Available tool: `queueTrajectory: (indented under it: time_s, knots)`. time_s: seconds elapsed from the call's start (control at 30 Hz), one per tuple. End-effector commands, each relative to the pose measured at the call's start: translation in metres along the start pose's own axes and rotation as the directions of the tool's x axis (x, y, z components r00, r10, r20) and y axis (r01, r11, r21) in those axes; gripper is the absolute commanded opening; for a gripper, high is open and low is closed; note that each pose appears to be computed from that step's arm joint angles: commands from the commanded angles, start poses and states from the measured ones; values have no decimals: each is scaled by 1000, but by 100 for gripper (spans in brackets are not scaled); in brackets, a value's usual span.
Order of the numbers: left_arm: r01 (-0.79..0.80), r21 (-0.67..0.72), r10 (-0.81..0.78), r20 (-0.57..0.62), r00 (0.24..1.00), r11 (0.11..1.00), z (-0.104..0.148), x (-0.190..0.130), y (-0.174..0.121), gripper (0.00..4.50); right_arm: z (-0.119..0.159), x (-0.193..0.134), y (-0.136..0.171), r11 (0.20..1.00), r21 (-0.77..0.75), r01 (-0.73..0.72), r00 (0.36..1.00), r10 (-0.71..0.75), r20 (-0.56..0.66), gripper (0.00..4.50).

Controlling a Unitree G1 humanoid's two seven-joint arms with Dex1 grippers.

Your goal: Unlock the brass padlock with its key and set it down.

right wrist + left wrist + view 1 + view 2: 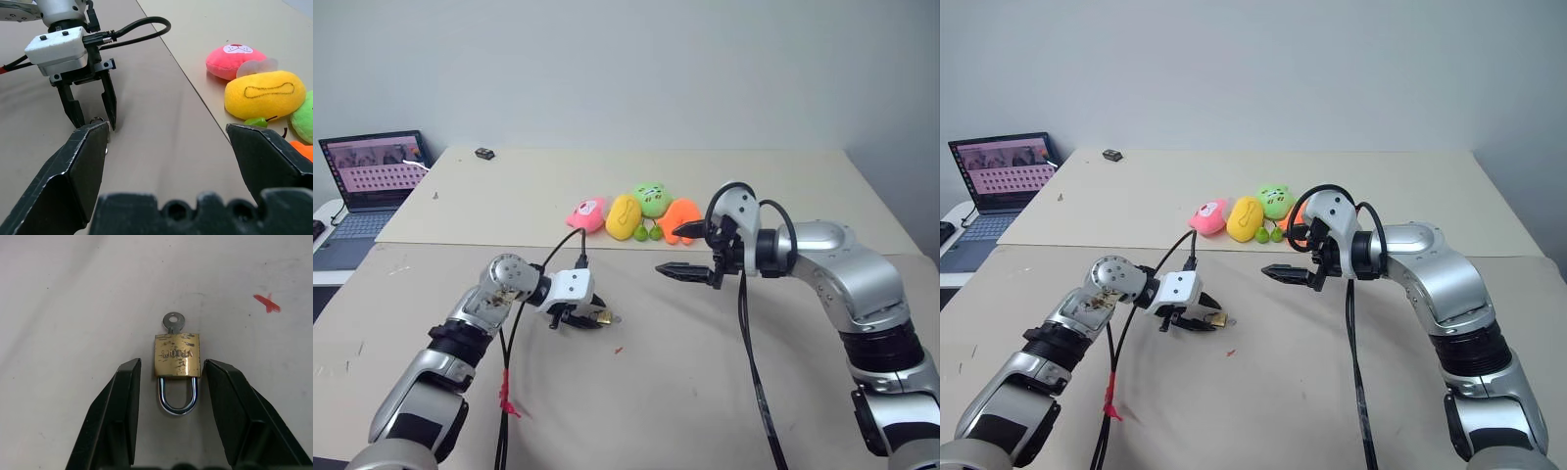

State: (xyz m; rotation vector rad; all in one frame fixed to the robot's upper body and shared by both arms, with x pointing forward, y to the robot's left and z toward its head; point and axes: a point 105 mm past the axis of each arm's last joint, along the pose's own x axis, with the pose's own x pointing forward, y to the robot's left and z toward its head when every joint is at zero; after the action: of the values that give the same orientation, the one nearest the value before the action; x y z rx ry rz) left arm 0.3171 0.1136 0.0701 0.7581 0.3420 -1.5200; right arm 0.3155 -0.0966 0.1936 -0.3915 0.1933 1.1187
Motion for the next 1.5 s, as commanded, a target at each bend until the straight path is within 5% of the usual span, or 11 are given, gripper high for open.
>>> queueTrajectory:
  time_s: [0.03, 1.5]
  knots:
    - [6, -2, -5, 74, 997, 1000, 19, 5, 2, 222, 12, -6, -5, 998, -53, 32, 999, -31, 25, 450]
    - [-16, -27, 16, 10, 1000, 999, -3, -10, 3, 222, 7, -1, -6, 997, -66, 36, 999, -36, 1, 450]
